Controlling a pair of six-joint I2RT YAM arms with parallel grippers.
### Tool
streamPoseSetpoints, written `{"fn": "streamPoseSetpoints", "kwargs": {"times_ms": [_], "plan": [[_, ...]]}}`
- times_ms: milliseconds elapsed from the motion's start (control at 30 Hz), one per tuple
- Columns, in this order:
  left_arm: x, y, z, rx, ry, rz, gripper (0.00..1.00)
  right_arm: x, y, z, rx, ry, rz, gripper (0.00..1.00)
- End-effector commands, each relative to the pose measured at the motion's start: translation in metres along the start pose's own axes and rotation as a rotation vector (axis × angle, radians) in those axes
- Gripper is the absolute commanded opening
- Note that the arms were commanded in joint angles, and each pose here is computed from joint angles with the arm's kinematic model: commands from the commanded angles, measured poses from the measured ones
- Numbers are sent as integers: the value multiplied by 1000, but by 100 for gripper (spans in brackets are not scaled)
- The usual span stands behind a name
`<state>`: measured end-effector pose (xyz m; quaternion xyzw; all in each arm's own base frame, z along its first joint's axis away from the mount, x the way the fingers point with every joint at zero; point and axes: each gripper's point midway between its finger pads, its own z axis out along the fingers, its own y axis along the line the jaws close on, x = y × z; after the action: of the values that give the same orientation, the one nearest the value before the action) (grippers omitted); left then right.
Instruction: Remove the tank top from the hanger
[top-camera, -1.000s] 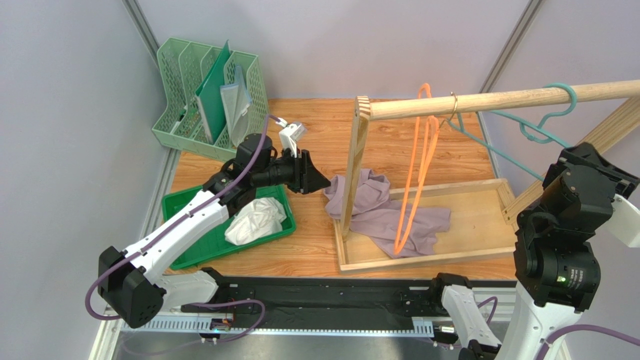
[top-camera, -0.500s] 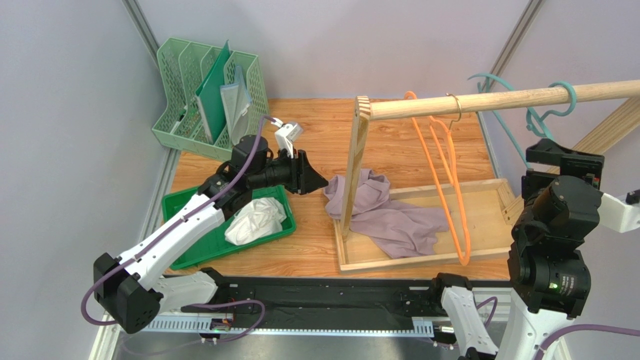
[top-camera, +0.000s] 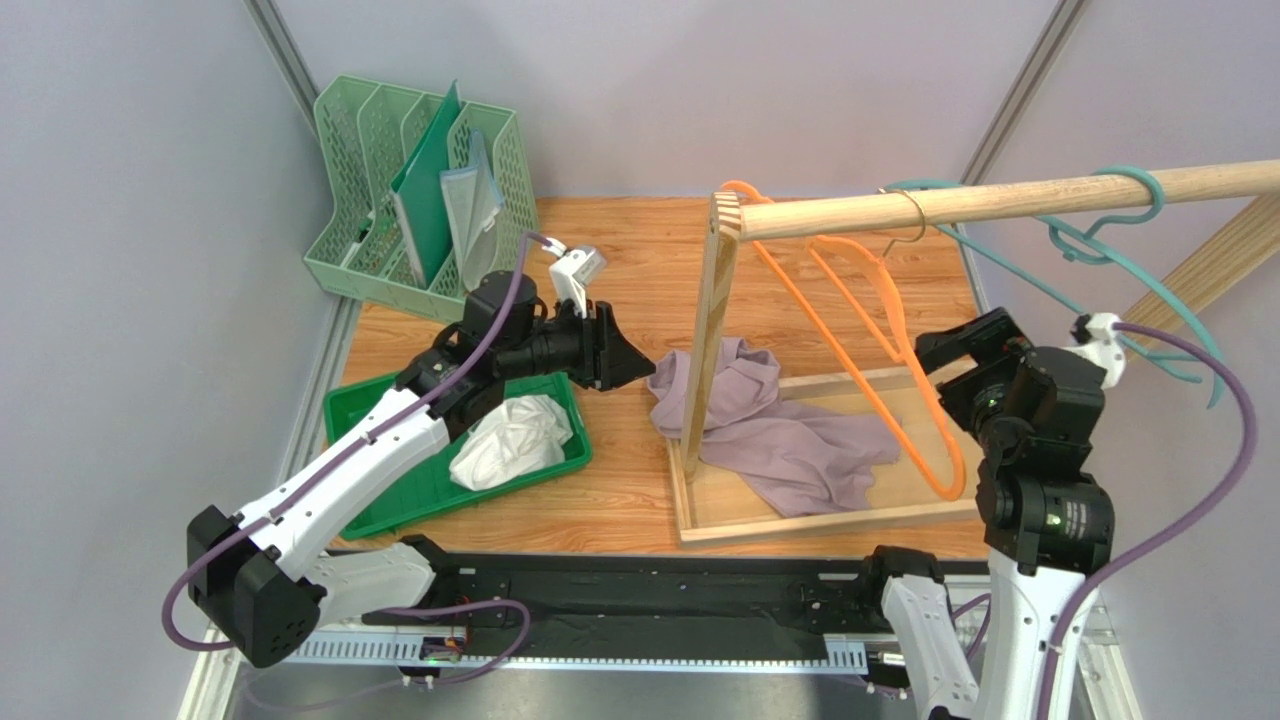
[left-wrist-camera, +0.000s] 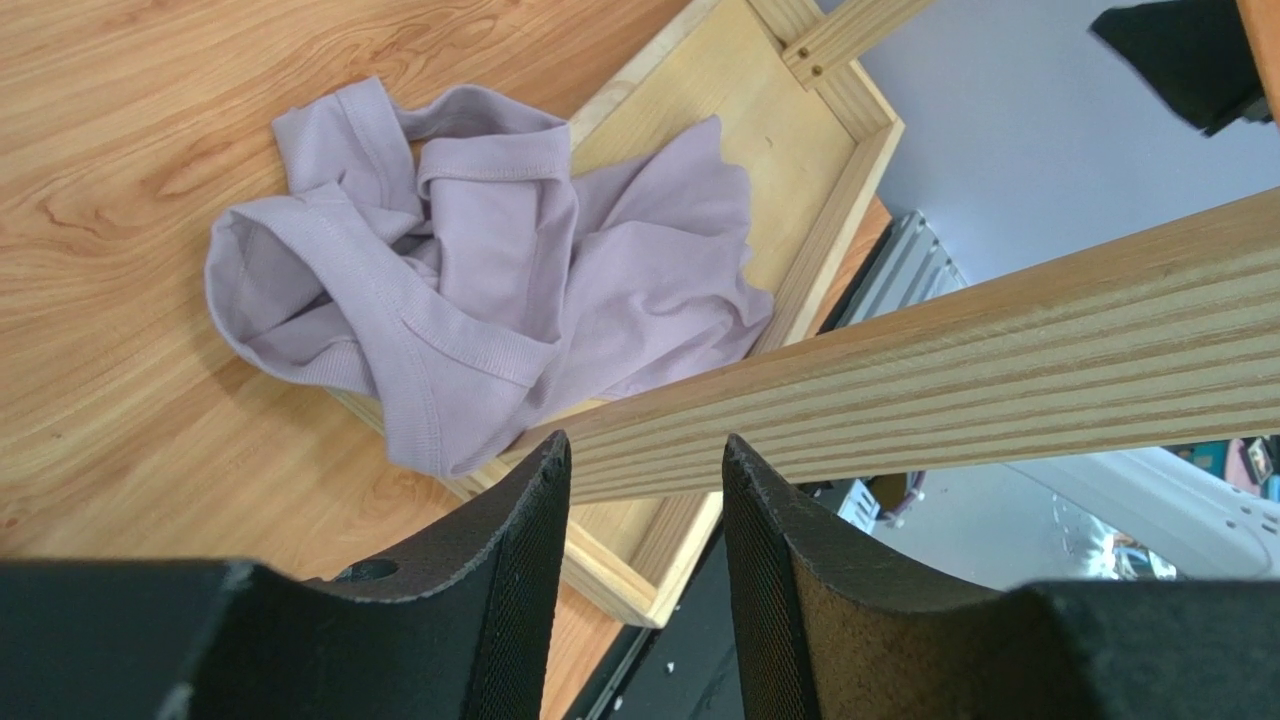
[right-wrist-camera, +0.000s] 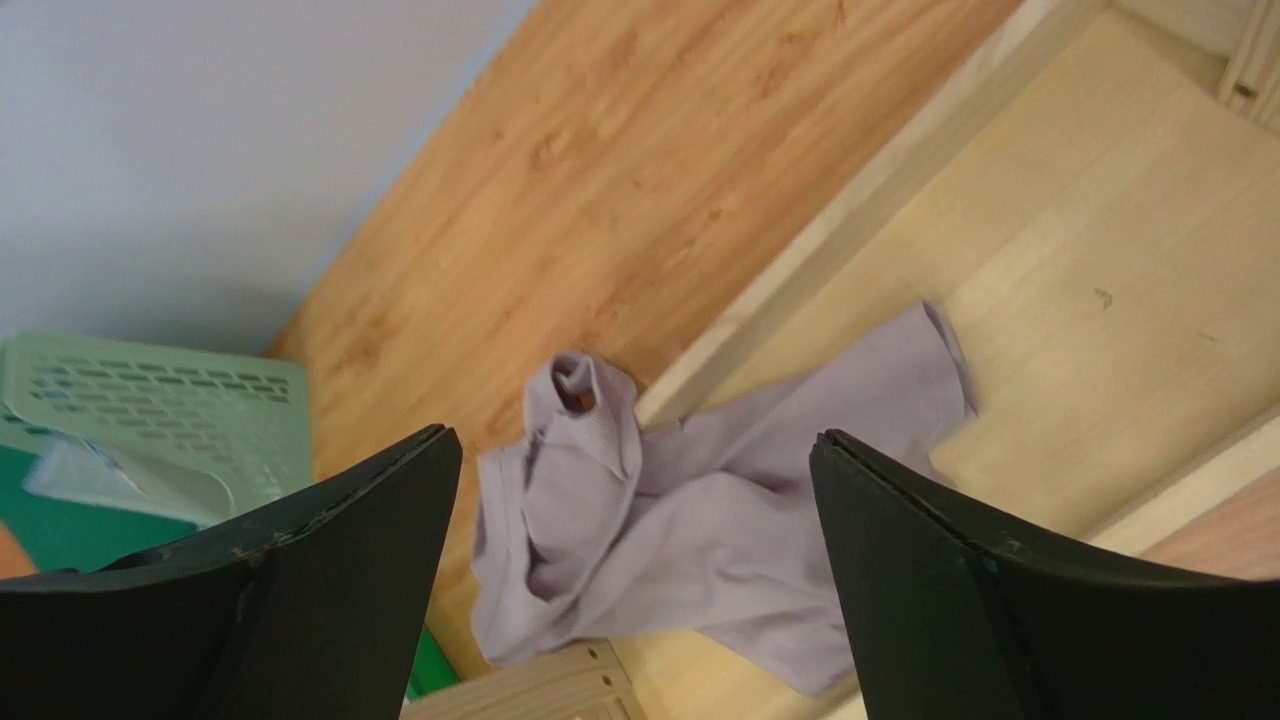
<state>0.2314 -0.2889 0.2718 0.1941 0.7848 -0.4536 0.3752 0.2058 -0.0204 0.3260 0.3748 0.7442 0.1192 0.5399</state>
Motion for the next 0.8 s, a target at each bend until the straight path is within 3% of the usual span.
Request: {"fn": "streamPoseSetpoints", "kwargs": {"times_ms": [0, 233, 433, 500, 767], "plan": [[-4, -1, 3, -4, 14, 19, 49, 36, -4, 6, -68, 133, -115, 93], [15, 13, 38, 7, 203, -16, 49, 99, -28, 35, -78, 323, -113, 95], [30, 34, 75, -26, 283, -58, 49, 138, -40, 60, -101, 406, -46, 95], [34, 40, 86, -34, 298, -74, 49, 158, -50, 69, -76, 466, -14, 96], [34, 52, 89, -97, 247, -93, 48, 203, -73, 96, 57, 513, 34, 96]]}}
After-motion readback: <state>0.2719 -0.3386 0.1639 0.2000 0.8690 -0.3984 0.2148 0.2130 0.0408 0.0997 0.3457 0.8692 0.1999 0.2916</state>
